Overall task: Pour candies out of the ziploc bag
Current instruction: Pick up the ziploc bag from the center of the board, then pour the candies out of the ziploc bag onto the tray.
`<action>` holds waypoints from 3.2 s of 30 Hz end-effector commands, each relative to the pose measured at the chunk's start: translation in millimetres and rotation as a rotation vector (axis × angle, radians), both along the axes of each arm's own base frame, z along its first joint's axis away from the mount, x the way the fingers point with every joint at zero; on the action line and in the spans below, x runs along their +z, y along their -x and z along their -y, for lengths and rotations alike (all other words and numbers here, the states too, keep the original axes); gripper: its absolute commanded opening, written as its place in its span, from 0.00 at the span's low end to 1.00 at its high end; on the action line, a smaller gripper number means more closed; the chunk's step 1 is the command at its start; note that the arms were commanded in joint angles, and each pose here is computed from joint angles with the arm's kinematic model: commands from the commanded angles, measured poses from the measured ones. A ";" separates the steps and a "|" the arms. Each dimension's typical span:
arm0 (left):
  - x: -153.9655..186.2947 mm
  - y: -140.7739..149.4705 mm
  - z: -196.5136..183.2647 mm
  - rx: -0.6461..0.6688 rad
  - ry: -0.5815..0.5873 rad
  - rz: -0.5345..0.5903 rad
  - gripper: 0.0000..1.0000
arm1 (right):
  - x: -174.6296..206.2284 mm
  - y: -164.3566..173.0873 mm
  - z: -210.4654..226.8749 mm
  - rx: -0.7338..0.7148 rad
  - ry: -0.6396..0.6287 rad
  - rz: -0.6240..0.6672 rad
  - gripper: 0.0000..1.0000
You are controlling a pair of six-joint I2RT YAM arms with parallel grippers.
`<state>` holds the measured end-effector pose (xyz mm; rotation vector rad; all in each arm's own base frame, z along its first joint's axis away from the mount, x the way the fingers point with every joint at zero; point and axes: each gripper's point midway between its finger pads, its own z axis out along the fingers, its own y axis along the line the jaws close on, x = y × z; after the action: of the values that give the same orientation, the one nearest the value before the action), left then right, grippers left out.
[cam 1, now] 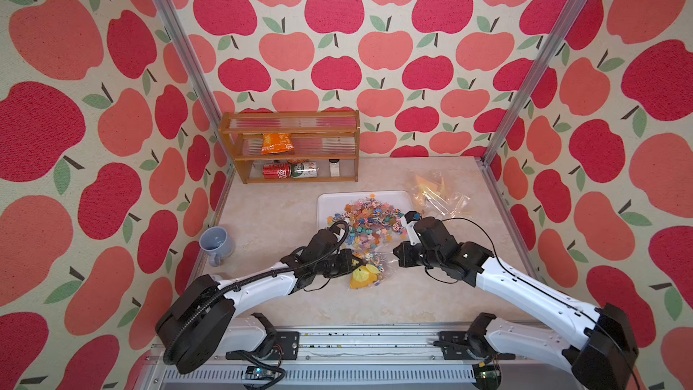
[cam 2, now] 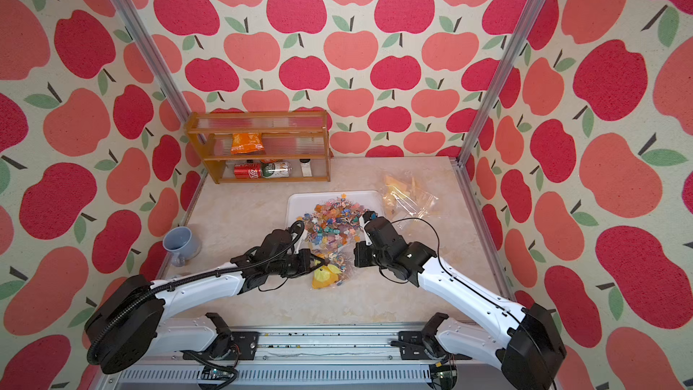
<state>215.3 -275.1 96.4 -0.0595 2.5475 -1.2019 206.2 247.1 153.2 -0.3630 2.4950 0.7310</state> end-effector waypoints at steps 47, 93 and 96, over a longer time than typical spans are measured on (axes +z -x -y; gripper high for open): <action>56.1 -143.5 -34.1 0.079 -0.026 0.130 0.00 | 38.0 -108.5 -25.7 0.023 -0.072 0.119 0.00; 128.6 -198.7 -25.0 0.008 -0.066 0.243 0.00 | -38.4 -116.7 -3.6 -0.028 -0.061 -0.050 0.00; 133.1 -200.5 -25.5 0.012 -0.070 0.256 0.00 | -34.5 -116.8 -0.4 -0.033 -0.055 -0.030 0.00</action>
<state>383.9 -263.1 184.0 0.0896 2.5248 -1.0892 333.4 273.0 148.0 -0.3535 2.3681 0.9001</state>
